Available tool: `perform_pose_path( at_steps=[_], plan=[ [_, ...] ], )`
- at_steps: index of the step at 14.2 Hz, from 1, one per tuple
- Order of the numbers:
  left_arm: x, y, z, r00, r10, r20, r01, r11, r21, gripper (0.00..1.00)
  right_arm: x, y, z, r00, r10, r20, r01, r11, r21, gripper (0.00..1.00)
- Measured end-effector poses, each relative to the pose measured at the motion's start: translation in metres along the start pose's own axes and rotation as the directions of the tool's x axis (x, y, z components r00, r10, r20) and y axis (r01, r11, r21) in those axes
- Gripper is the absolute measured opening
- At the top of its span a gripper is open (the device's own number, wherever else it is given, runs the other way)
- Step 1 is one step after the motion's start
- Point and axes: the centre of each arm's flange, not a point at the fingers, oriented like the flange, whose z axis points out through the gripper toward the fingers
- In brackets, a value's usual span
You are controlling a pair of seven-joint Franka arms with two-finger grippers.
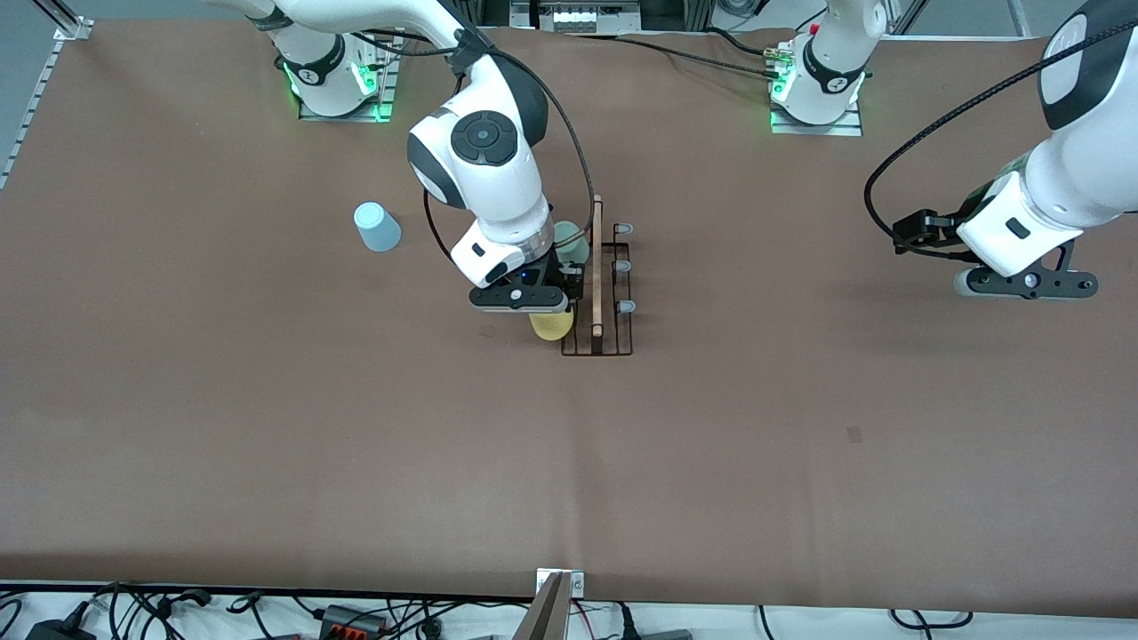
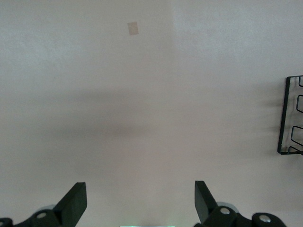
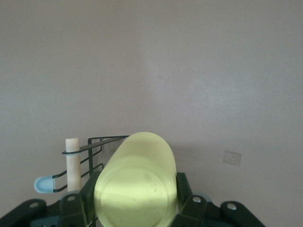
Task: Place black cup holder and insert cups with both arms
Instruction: 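Lower the yellow cup onto a rack peg and open the right gripper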
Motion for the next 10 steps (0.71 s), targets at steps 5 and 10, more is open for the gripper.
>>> perform_pose_path(
  at_steps=[5,10],
  plan=[
    [0.0,0.0,0.0,1.0,0.0,0.0,0.0,1.0,0.0,1.0,-0.016,-0.014,0.007,1.0,-0.013,0.013,0.013,1.0,-0.001,0.67],
    [0.0,0.0,0.0,1.0,0.0,0.0,0.0,1.0,0.0,1.0,-0.028,-0.018,0.032,0.999,-0.014,0.039,0.015,1.0,-0.019,0.73]
  ],
)
